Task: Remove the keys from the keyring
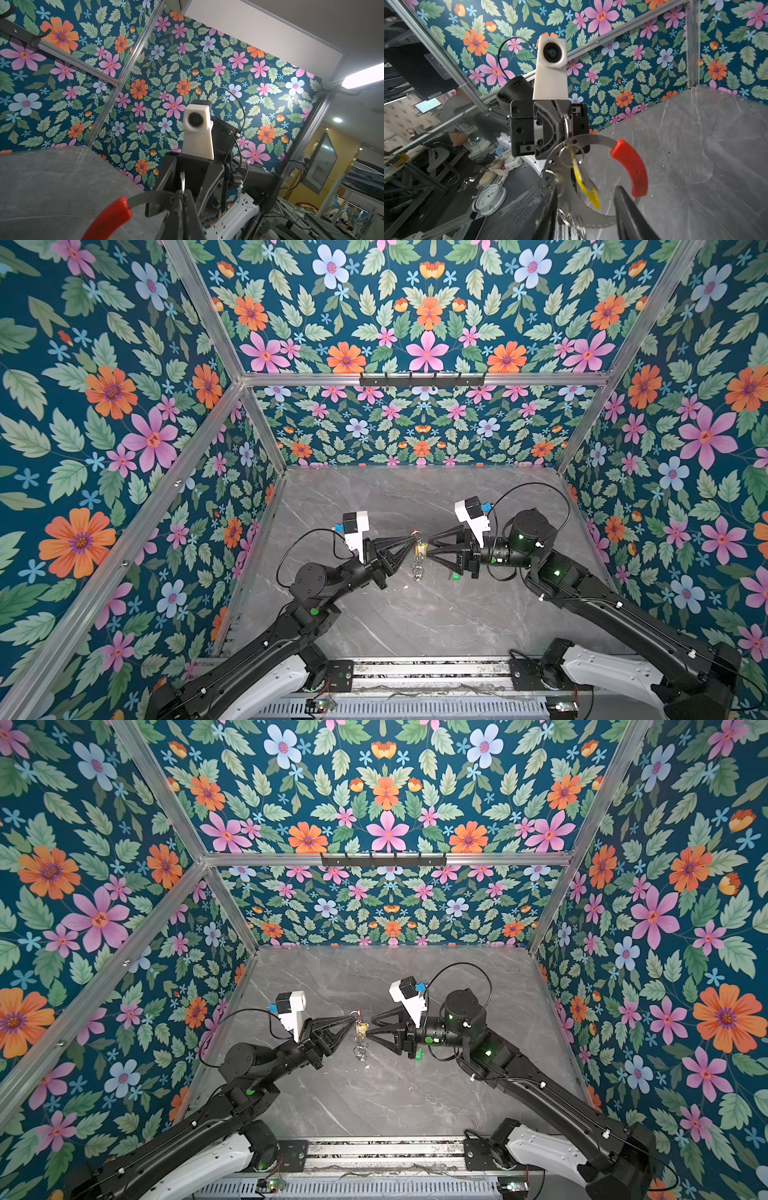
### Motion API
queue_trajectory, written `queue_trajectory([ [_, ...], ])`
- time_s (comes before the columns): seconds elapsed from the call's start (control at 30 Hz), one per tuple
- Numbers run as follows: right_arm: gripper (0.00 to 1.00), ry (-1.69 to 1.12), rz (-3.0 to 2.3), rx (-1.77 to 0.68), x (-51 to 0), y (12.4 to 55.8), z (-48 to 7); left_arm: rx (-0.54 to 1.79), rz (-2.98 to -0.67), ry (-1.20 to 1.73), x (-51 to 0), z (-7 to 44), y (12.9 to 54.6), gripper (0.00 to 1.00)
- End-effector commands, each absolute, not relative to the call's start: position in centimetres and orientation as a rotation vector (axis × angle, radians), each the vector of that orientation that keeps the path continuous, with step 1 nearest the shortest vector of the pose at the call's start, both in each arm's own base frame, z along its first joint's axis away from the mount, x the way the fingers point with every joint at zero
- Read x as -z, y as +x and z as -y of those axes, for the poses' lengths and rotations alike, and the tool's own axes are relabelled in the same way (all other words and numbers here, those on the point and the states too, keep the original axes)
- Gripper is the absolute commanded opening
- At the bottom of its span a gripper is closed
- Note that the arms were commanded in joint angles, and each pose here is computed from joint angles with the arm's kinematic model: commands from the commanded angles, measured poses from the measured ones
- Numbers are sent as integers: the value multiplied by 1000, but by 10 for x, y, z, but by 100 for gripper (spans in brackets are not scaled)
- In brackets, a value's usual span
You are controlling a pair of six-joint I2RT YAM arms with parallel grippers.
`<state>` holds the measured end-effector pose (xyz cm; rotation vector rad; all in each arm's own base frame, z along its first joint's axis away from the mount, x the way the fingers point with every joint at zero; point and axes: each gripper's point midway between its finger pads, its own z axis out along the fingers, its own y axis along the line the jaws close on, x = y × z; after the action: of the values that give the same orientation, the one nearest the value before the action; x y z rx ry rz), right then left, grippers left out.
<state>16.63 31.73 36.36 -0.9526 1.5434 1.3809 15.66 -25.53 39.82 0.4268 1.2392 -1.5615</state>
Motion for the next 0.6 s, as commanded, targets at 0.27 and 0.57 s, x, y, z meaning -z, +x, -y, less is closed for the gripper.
queue_trajectory([
  [0.27, 35, -1006, -1547, -1289, -348, 167, -324, 1572, -1171, 433, -409, 252, 152, 0],
  [0.57, 40, -1021, -1541, -1274, -348, 169, -332, 1574, -1183, 433, -406, 254, 154, 0],
])
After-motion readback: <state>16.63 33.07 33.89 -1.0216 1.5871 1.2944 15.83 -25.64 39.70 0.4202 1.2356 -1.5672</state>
